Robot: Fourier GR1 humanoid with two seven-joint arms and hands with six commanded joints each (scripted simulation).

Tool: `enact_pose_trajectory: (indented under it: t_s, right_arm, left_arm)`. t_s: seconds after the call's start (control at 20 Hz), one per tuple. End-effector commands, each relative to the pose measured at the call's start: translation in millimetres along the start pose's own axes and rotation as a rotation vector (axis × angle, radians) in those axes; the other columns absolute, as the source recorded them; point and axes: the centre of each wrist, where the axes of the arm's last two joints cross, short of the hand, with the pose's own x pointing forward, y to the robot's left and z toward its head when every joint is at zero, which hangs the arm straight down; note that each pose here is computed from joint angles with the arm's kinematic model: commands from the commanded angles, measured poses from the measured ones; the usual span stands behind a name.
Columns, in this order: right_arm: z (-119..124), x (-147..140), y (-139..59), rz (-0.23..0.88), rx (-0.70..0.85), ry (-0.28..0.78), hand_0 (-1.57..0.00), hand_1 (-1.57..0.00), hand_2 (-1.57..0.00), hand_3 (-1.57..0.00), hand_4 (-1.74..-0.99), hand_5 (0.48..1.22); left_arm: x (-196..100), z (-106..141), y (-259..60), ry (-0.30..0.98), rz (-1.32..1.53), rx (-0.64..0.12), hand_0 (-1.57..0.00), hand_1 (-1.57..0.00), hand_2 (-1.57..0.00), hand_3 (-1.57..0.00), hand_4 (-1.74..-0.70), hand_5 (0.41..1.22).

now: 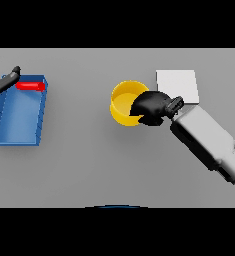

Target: Pick up the red beaker and tilt it to pour out 1 green nut into yellow bowl. Pick up the yellow bowl and place it on the metallic measuring scale.

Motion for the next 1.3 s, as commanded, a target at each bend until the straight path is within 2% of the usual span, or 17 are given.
enact_pose_trajectory:
  t_s: [0.0,0.2,0.3,0.4,0.5,0.75,0.95,1.25]
  right_arm:
    - [2.8,2.7,-4.9,0.009,-0.008,0.016,-1.56,-1.56,-1.45,-1.20,-1.736,1.218]
    - [10.4,8.4,-9.7,0.019,-0.021,0.056,-1.57,-1.57,-1.49,-1.18,-1.739,1.219]
    - [17.0,2.2,-13.5,0.004,-0.040,0.084,-1.52,-1.57,-1.52,-1.18,-1.740,1.219]
    - [23.6,-3.2,-20.9,0.002,-0.064,0.133,-1.54,-1.57,-1.49,-1.19,-1.740,1.220]
    - [33.5,-17.9,-29.1,0.008,-0.109,0.168,-1.55,-1.57,-1.50,-1.17,-1.741,1.220]
    - [39.5,-56.2,-30.4,-0.007,-0.177,0.278,-1.56,-1.57,-1.54,-1.15,-1.741,1.221]
    - [48.2,-86.8,-24.4,-0.034,-0.195,0.349,-1.57,-1.57,-1.55,-1.15,-1.741,1.221]
    - [43.8,-116.1,-5.3,-0.105,-0.193,0.437,-1.57,-1.57,-1.48,-1.21,-1.741,1.221]
  left_arm:
    - [-2.1,-0.2,-1.2,0.004,0.004,-0.009,0.00,0.00,0.00,0.00,-0.78,0.702]
    - [-3.4,-2.6,0.3,-0.009,0.022,-0.017,0.00,0.00,0.00,0.00,-0.80,0.702]
    - [-0.3,-1.0,4.2,-0.017,0.031,-0.011,0.00,0.00,0.00,0.00,-0.80,0.704]
    - [-2.1,0.2,4.5,-0.008,0.038,-0.009,0.00,0.00,0.00,0.00,-0.81,0.710]
    - [-5.9,4.0,4.8,-0.001,0.050,-0.013,0.00,0.00,0.00,0.00,-0.83,0.723]
    - [0.3,7.0,1.2,0.021,0.054,-0.017,0.00,0.00,0.00,0.00,-0.84,0.739]
    - [2.9,7.5,0.3,0.041,0.050,-0.008,0.00,0.00,0.00,0.00,-0.85,0.760]
    - [4.3,10.5,2.5,0.053,0.044,-0.012,0.00,0.00,0.00,0.00,-0.86,0.784]
